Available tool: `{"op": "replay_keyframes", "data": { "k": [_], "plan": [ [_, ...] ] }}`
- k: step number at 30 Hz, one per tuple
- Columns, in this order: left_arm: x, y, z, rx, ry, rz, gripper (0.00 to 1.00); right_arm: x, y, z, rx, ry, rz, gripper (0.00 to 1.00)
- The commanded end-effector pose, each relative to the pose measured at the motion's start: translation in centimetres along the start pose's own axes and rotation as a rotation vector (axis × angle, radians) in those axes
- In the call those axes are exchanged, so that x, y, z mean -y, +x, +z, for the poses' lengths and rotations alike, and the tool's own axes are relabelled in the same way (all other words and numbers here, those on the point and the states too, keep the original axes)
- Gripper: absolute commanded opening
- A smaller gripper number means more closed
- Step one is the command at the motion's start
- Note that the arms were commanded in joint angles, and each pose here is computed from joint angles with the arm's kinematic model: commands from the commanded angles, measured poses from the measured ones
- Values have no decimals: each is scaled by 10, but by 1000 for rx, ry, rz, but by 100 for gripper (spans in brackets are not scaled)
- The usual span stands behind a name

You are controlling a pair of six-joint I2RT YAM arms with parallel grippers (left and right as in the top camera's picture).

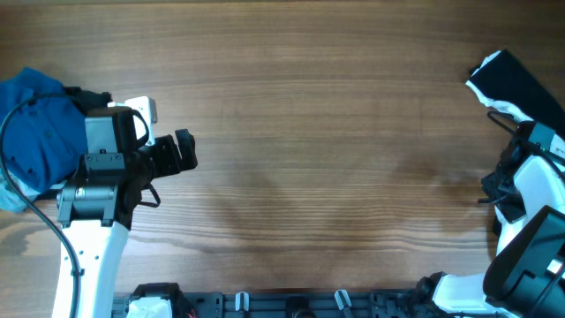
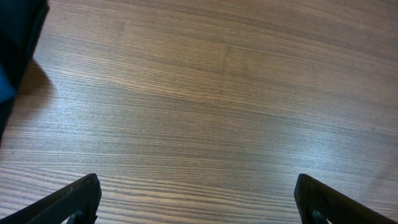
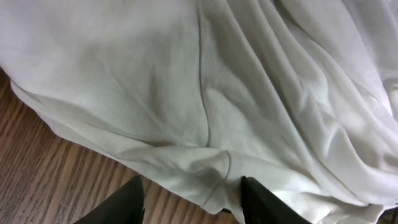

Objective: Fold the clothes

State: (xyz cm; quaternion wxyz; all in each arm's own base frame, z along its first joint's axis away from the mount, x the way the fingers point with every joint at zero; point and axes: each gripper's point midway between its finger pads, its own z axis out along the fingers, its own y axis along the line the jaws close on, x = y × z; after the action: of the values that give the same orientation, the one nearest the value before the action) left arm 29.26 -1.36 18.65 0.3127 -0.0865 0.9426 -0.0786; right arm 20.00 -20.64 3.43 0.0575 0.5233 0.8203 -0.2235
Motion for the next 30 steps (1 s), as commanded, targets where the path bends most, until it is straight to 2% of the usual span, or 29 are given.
{"op": "replay_keyframes", "data": {
  "k": [1,7,9,10,12,16,19,21,23,24,27,30],
  "plan": [
    [4,-7,-4,18,16,-4,100,8,3,6,-8,37,1,51],
    [4,-7,-4,18,16,-4,100,19,10,15,-34,57,41,52],
    [4,-7,-4,18,16,-4,100,22,10,16,-39,60,61,50],
    [4,-7,-4,18,16,-4,100,21,10,16,-42,55,63,41],
    [4,-7,-4,18,16,-4,100,18,10,17,-41,38,65,5],
    [4,-7,-4,18,16,-4,100,-4,1,3,-59,-93,24,4],
    [4,-7,-4,18,16,-4,100,-35,-15,-41,-67,-330,-63,4],
    [4,-7,-4,20,16,-4,100,-64,-22,-91,-58,-587,-194,4],
    [4,-8,-4,24,17,-3,100,-92,-28,-172,14,-926,-323,4],
    [4,-9,-4,26,18,-4,100,-99,-26,-204,51,-1040,-376,5],
    [4,-10,-4,31,19,-3,100,-109,1,-273,174,-1235,-583,8],
    [5,-11,-4,35,19,-2,100,-116,52,-299,186,-1274,-809,9]
  ]
}}
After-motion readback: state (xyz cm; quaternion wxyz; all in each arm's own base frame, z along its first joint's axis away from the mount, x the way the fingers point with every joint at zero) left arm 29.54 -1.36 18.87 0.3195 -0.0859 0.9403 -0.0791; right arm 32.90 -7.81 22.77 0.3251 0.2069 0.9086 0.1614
